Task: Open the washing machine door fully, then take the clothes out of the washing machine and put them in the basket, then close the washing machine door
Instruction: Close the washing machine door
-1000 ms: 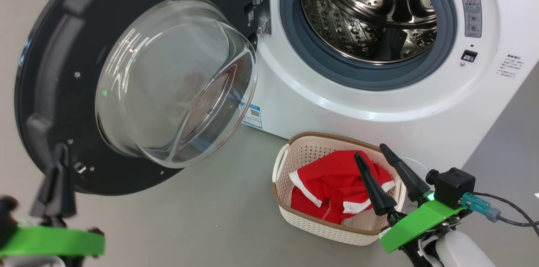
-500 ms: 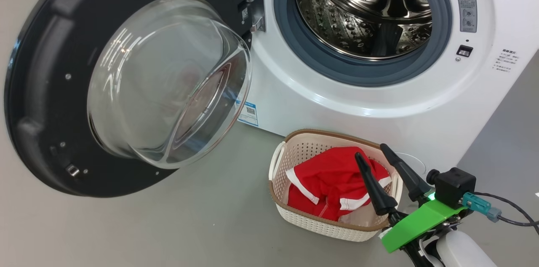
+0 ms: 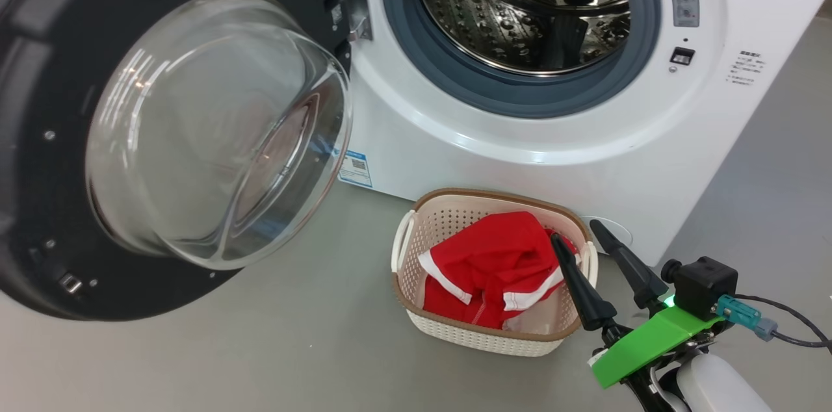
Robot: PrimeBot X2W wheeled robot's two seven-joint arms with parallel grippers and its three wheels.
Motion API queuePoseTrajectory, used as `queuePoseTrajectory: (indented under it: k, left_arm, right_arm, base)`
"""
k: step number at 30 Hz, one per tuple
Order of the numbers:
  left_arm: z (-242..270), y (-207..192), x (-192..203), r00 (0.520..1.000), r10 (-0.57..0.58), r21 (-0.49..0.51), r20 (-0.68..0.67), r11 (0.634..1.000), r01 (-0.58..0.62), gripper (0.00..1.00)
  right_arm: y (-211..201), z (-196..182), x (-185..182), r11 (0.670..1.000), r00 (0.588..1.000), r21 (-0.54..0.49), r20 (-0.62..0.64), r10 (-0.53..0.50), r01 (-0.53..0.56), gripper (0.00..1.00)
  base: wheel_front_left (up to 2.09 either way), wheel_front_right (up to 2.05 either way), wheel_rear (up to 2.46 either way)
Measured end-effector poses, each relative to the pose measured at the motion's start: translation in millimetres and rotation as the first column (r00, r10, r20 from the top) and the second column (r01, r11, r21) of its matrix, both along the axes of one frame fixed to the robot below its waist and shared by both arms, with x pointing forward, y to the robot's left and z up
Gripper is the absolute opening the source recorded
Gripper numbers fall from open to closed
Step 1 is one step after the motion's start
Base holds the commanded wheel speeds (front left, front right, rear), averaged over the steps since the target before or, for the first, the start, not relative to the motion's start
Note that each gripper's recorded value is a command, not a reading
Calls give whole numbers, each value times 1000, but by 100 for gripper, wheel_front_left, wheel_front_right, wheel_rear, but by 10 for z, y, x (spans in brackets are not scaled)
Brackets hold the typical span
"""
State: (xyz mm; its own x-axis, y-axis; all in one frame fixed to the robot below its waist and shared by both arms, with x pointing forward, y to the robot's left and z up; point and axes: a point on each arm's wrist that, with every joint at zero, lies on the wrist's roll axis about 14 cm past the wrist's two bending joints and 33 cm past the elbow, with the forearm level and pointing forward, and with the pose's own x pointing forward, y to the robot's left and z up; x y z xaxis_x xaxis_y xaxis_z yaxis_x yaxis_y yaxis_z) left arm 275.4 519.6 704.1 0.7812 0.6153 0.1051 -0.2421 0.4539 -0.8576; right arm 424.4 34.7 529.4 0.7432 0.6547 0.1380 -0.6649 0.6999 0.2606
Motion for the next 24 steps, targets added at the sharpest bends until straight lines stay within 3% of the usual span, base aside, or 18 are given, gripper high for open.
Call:
queuePoseTrajectory:
  k: [9,24]
  left_arm:
    - [-560,8,303,989,-95,-212,-113,975,70,0]
    - [-894,-454,761,909,-368,-339,-198,896,288,0]
  right_arm:
    - [-180,-26,52,999,999,-2,-5,-47,47,100]
    - [-338,-88,88,996,996,-6,-20,-89,89,100]
  base:
    - [0,0,0]
    - [0,0,0]
